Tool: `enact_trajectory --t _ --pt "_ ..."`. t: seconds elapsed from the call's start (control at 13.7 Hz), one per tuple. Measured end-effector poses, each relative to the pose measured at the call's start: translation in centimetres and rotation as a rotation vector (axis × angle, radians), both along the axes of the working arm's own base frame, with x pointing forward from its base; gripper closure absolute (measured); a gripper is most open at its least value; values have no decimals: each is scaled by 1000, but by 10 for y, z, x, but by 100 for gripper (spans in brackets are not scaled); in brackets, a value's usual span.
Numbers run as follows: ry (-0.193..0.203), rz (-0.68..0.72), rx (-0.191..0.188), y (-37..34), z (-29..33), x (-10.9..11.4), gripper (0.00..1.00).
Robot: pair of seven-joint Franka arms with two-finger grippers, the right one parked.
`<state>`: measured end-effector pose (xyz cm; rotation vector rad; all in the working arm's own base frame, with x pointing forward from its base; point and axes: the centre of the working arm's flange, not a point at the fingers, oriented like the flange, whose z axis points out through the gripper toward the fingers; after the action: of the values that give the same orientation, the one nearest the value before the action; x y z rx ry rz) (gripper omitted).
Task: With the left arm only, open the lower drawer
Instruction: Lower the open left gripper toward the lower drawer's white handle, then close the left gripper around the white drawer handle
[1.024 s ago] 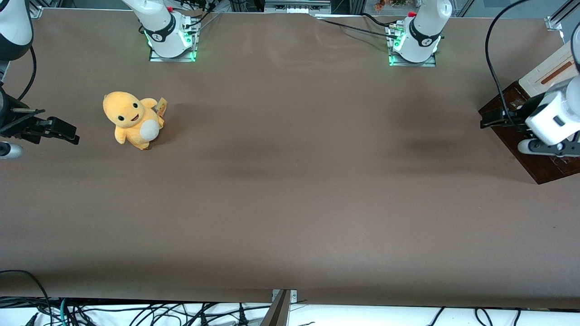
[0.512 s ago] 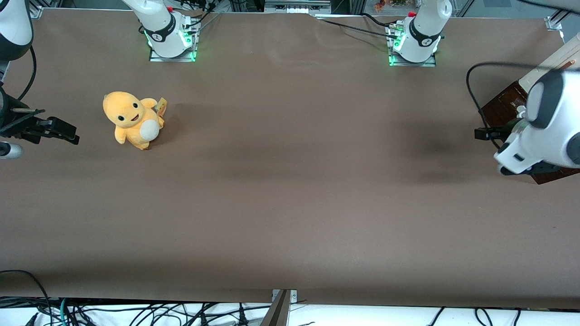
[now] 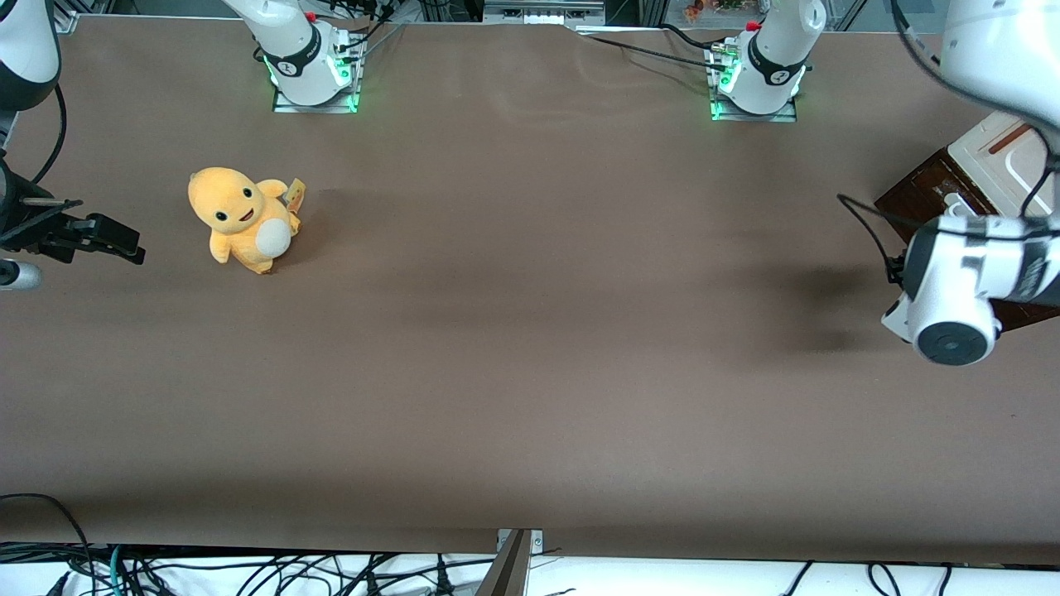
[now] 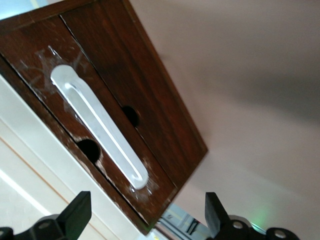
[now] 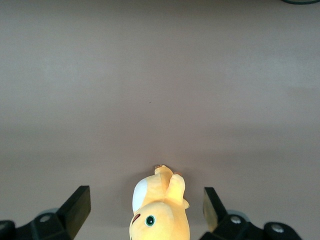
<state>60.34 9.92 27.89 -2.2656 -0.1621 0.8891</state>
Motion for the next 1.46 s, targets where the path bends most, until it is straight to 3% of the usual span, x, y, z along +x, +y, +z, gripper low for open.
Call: enact_trajectory --t 0.15,0.44,0.73,1.02,1.17,1.46 --pt "52 -30 75 18 -28 -2 0" --pt "128 -56 168 63 -63 -10 0" --pt "162 -76 200 76 -80 -14 2" --pt "173 -95 213 74 -85 -13 45" --pt "173 -102 243 76 -84 -12 67" --pt "166 -97 251 75 -85 -12 68"
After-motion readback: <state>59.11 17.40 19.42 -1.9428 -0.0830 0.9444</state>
